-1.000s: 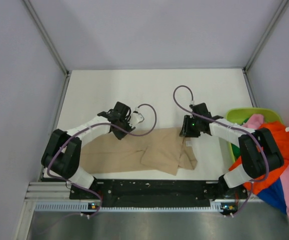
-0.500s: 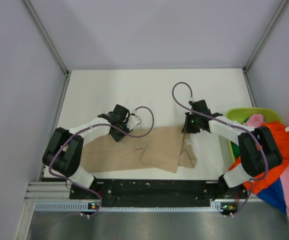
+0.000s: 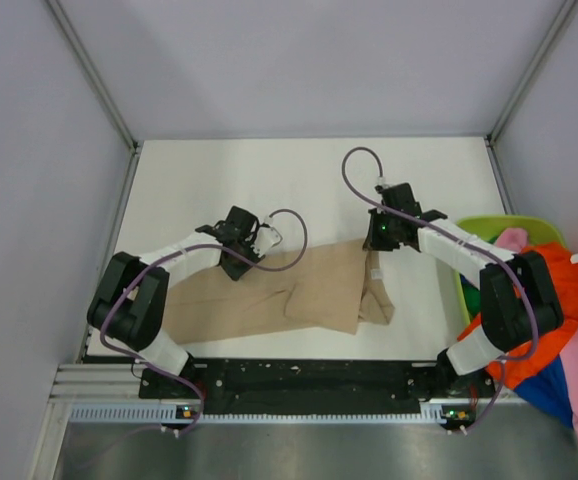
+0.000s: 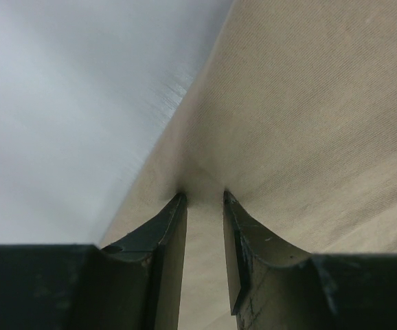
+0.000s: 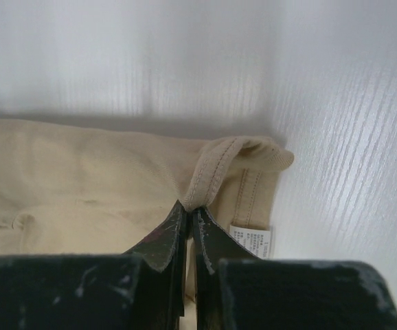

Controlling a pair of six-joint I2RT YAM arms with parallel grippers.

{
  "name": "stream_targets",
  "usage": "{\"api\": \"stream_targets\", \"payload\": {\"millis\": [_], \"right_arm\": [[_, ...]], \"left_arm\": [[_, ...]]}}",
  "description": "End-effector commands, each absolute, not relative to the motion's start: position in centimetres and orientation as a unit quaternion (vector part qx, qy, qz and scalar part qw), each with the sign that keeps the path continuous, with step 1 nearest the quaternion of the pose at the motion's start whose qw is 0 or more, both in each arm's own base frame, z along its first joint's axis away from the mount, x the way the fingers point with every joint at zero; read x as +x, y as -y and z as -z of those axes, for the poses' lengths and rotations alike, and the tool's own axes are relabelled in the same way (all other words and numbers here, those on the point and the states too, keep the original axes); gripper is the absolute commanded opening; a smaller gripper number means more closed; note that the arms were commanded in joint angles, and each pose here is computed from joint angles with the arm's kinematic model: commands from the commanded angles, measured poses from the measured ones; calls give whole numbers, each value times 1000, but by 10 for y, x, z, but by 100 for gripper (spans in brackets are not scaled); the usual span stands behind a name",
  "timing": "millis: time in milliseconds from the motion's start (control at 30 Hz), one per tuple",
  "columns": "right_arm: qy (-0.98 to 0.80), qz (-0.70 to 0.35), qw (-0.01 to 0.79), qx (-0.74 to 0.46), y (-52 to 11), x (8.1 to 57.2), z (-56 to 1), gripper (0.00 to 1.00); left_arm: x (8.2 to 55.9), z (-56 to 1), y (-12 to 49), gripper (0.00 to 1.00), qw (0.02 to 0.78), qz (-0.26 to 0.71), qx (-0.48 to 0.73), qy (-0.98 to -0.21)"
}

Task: Fold and stack the t-shirts
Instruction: Fold the other side of the tshirt into a rectangle

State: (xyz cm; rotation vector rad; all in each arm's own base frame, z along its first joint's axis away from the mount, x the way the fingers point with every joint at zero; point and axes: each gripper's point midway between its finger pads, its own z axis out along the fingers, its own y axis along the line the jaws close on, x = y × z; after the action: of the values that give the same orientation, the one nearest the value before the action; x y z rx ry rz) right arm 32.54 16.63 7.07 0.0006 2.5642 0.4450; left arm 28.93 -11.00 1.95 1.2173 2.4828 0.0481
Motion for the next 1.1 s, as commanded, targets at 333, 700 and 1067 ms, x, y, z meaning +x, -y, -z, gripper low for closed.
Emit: {"api": "stream_targets", "payload": {"millis": [333,700,1067], "right_arm": [[-949,-121,290,-7,-161,389,-72,0],[-959,-48,280,8,-135,404,-54,27],[-950,-80,299,-49,-172,364,-83,17]], "left_arm": [[280,3,98,33,153,-24,425,-892],[283,-20,93,35,166,-35,418,-892],[305,-78,47,42,219,-57,358,-906]]}}
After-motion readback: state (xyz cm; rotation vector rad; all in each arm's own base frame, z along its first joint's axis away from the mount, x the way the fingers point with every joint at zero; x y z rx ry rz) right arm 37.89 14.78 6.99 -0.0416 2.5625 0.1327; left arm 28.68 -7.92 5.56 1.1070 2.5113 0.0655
